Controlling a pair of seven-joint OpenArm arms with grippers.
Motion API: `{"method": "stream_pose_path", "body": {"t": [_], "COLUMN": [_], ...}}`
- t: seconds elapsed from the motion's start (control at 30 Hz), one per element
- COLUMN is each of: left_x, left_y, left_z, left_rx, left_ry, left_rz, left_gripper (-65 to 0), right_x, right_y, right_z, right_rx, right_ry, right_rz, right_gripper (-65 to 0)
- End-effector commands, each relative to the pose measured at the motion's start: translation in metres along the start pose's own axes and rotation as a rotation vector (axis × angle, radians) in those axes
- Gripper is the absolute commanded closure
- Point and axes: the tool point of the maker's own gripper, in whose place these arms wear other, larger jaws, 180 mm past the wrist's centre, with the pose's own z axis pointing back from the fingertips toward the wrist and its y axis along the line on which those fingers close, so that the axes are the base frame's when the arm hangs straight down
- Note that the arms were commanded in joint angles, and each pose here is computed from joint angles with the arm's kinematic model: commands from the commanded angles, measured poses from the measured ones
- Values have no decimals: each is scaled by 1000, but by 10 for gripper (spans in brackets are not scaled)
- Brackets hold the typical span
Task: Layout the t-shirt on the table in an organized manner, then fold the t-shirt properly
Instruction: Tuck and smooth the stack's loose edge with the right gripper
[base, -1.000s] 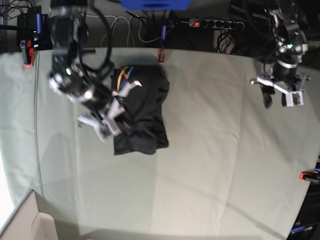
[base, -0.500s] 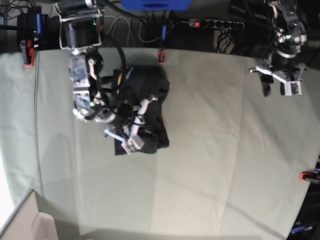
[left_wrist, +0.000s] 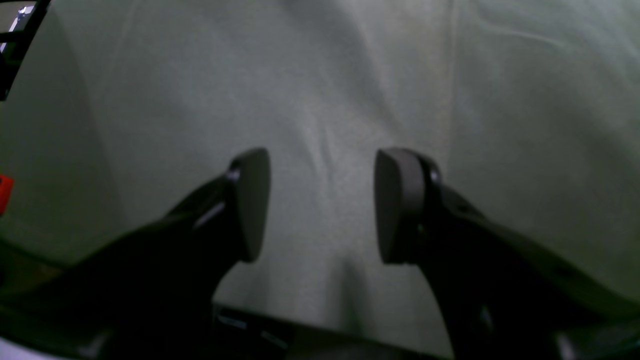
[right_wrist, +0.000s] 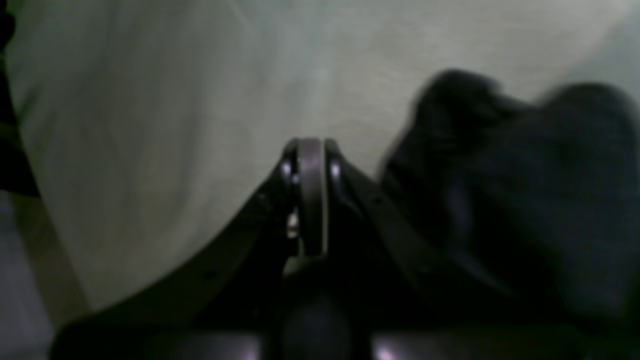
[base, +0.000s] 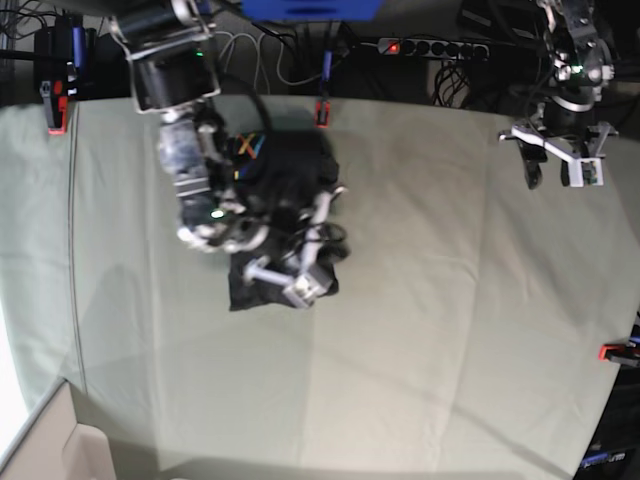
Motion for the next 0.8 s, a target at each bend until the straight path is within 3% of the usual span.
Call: {"method": "stream_pose_path", "body": {"t": [0.0,0.2,0.43,0.77], "left_x": [14,11,5,-11], "left_y": [4,-2,-3,-1], "left_z": [1,2,4,14], "left_rx": [6,2,2,4], "left_ry": [-48,-45,-31,3], "left_rz": [-12,11,14,8], "left_gripper": [-325,-325,-325,-325], "right_x": [27,44,21,39], "right_y": [-17,-74,-74,-46], "right_z": [13,52,35,15], "right_rx": [-40,-204,-172,-108], "right_ry": [-90,-177,-128,-161], "right_rz": [17,-40,-111,-119], "right_gripper": [0,0,0,0]}}
